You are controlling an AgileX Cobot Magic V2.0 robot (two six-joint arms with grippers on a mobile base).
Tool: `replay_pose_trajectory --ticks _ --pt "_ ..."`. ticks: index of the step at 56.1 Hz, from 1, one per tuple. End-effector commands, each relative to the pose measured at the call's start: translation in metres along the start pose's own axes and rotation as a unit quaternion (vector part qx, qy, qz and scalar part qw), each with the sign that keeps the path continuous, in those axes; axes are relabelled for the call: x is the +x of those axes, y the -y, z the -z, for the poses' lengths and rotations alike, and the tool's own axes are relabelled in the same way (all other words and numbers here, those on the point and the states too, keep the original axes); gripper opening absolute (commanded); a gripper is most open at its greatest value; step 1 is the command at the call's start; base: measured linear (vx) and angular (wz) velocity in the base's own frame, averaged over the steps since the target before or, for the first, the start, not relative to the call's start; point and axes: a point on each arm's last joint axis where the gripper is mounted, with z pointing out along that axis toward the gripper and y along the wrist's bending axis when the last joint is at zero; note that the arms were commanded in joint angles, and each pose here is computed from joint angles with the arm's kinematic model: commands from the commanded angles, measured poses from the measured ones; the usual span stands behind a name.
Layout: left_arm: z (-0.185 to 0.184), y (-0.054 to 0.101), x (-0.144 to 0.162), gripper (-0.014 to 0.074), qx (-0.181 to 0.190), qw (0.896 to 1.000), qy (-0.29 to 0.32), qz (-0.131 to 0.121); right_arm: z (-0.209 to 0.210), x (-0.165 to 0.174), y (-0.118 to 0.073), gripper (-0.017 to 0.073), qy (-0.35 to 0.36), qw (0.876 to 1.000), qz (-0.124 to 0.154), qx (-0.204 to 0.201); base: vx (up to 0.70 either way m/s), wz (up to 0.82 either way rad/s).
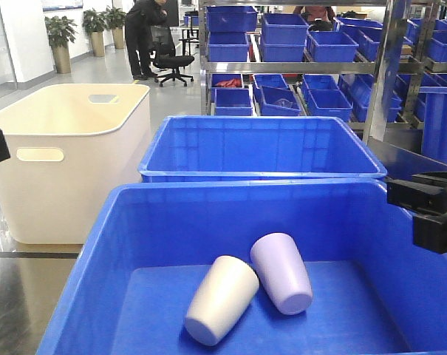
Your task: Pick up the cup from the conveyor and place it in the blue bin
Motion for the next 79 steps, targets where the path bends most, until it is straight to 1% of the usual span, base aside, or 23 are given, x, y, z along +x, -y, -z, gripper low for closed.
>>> replay_pose_trajectory --ticks 1,17,20,22,27,29,30,31,33,35,38,40,41,42,48,50,51,53,60,63,69,73,79 --pt "0.002 -0.002 -0.011 -0.0008 -0.012 1.000 0.025 0.010 0.009 -0.017 0.000 0.0225 0.057 0.998 -0.003 0.010 0.00 0.00" --pt "0.001 -0.002 -0.008 -0.0006 -0.013 1.000 0.021 0.012 0.009 -0.017 0.000 0.0227 0.057 0.998 -0.003 0.010 0.00 0.00" --pt "0.001 -0.004 -0.001 -0.0006 -0.026 0.999 0.015 0.013 0.009 -0.017 0.000 0.0227 0.057 0.998 -0.003 0.010 0.00 0.00" --pt "0.003 -0.006 0.004 -0.0006 -0.042 0.999 0.012 0.013 0.009 -0.017 0.000 0.0227 0.057 0.998 -0.003 0.010 0.00 0.00" --pt "0.015 -0.011 0.018 -0.0006 -0.090 0.995 0.017 0.044 0.009 -0.017 0.000 0.0227 0.057 0.998 -0.003 0.010 0.00 0.00" --pt "0.022 -0.013 0.023 -0.0006 -0.112 0.991 0.028 0.071 0.009 -0.017 0.000 0.0227 0.057 0.998 -0.003 0.010 0.00 0.00" --pt "0.026 -0.013 0.026 -0.0006 -0.123 0.989 0.032 0.072 0.009 -0.017 0.000 0.0227 0.057 0.998 -0.003 0.010 0.00 0.00" --pt "0.029 -0.013 0.029 -0.0006 -0.129 0.987 0.036 0.084 0.009 -0.017 0.000 0.0227 0.057 0.998 -0.003 0.010 0.00 0.00" --pt "0.039 -0.013 0.039 -0.0006 -0.148 0.985 0.042 0.084 0.009 -0.017 0.000 0.0227 0.057 0.998 -0.003 0.010 0.00 0.00" --pt "0.047 -0.012 0.046 -0.0006 -0.159 0.983 0.047 0.077 0.009 -0.017 0.000 0.0227 0.057 0.998 -0.003 0.010 0.00 0.00" --pt "0.060 -0.010 0.058 -0.0005 -0.174 0.982 0.057 0.057 0.009 -0.017 0.000 0.0227 0.058 0.998 -0.003 0.010 0.00 0.00" --pt "0.068 -0.008 0.070 -0.0004 -0.181 0.981 0.058 0.036 0.009 -0.017 0.000 0.0227 0.059 0.998 -0.003 0.011 0.00 0.00" --pt "0.071 -0.007 0.074 -0.0004 -0.183 0.980 0.060 0.038 0.009 -0.017 0.000 0.0227 0.059 0.998 -0.003 0.011 0.00 0.00" --pt "0.075 -0.006 0.080 -0.0004 -0.187 0.980 0.062 0.029 0.009 -0.017 0.000 0.0227 0.059 0.998 -0.003 0.011 0.00 0.00" --pt "0.092 0.000 0.110 -0.0004 -0.195 0.977 0.084 0.036 0.009 -0.017 0.000 0.0227 0.057 0.998 -0.003 0.010 0.00 0.00" --pt "0.097 0.002 0.121 -0.0004 -0.198 0.975 0.090 0.045 0.009 -0.017 0.000 0.0227 0.057 0.998 -0.003 0.010 0.00 0.00" --pt "0.099 0.002 0.125 -0.0004 -0.200 0.975 0.090 0.042 0.009 -0.017 0.000 0.0227 0.057 0.998 -0.003 0.010 0.00 0.00" --pt "0.104 0.004 0.134 -0.0004 -0.204 0.973 0.094 0.050 0.009 -0.017 0.000 0.0227 0.057 0.998 -0.003 0.010 0.00 0.00" --pt "0.117 0.006 0.168 -0.0004 -0.239 0.966 0.073 0.062 0.009 -0.017 0.000 0.0227 0.057 0.998 -0.003 0.010 0.00 0.00" --pt "0.122 0.007 0.185 -0.0004 -0.260 0.962 0.057 0.062 0.009 -0.017 0.000 0.0227 0.057 0.998 -0.003 0.010 0.00 0.01" --pt "0.127 0.007 0.214 -0.0004 -0.289 0.955 0.033 0.063 0.009 -0.017 0.000 0.0227 0.057 0.998 -0.003 0.010 0.00 0.00" --pt "0.127 0.005 0.238 -0.0004 -0.303 0.950 0.000 0.072 0.009 -0.016 -0.001 0.0227 0.056 0.998 -0.003 0.009 0.00 0.00" --pt "0.128 0.006 0.250 -0.0004 -0.306 0.945 -0.068 0.093 0.009 -0.016 -0.001 0.0227 0.056 0.998 -0.003 0.009 0.00 0.00"
